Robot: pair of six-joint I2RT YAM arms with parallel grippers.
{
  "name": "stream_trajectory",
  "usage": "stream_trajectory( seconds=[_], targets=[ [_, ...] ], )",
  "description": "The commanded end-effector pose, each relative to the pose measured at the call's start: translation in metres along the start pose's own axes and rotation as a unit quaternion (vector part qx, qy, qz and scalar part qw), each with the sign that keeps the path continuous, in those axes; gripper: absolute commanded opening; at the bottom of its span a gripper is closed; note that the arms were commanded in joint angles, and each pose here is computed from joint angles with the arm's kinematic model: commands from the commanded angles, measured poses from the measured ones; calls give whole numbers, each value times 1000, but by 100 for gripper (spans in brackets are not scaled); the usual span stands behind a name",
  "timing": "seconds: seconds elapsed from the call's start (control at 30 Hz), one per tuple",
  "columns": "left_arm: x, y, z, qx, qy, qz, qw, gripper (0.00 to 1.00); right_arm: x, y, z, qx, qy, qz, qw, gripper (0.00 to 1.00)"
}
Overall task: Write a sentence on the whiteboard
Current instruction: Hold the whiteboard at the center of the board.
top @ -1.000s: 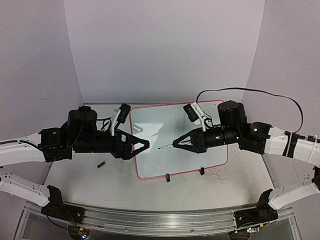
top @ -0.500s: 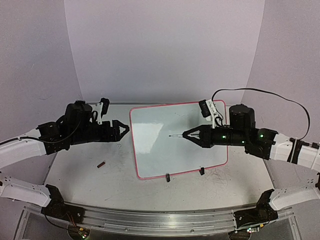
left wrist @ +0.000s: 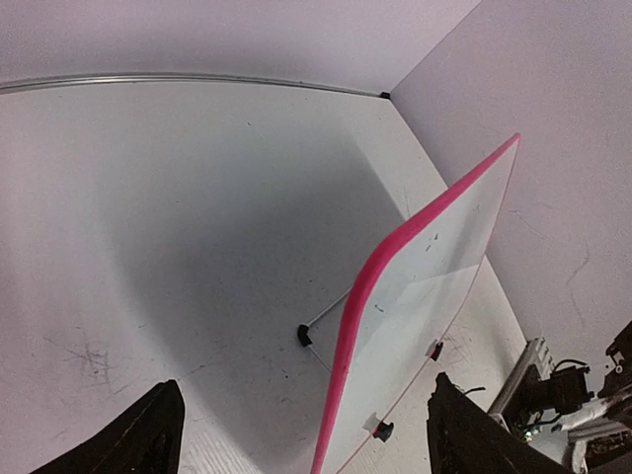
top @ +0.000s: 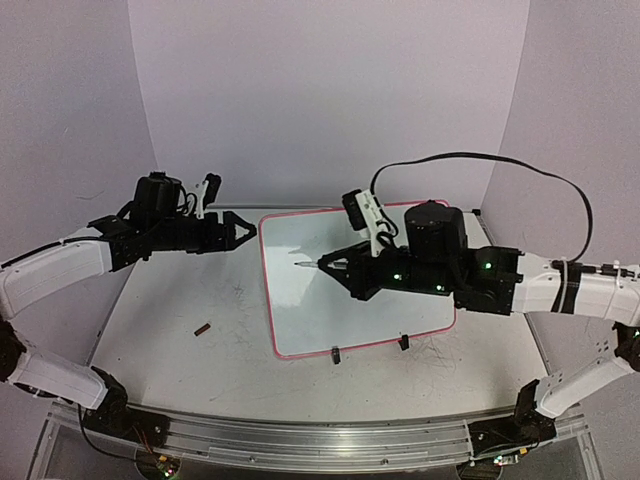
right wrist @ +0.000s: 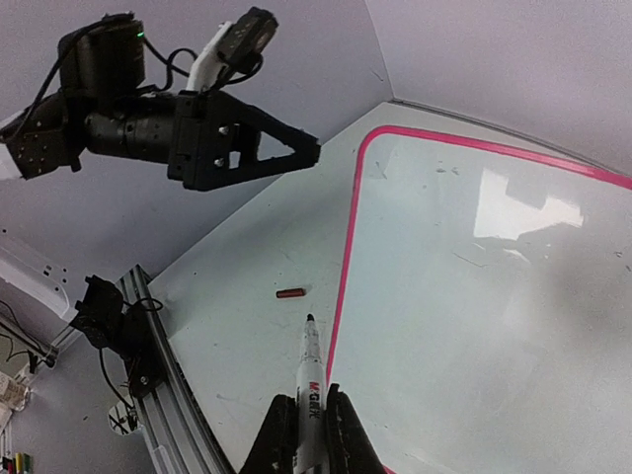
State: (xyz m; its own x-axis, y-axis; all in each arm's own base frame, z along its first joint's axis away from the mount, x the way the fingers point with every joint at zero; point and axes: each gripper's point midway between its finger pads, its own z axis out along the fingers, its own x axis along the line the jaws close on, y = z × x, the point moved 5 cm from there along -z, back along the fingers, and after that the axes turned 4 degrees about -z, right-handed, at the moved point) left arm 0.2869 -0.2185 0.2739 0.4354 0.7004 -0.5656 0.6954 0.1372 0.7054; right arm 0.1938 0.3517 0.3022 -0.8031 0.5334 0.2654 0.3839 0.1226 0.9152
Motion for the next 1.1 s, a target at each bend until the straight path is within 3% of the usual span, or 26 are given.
stream_trajectory(
  seconds=[0.0,0.43,1.07],
  targets=[
    [-28,4,6,28,-128,36,991,84,2,15,23,-13,-55,-35,998,0],
    [-7,-9,38,66,-190,37,979,56,6,0,67,31,-102,-112,988,0],
    [4,-23,49,86,-196,38,976,38,11,-12,91,24,-138,-140,980,0]
  ],
)
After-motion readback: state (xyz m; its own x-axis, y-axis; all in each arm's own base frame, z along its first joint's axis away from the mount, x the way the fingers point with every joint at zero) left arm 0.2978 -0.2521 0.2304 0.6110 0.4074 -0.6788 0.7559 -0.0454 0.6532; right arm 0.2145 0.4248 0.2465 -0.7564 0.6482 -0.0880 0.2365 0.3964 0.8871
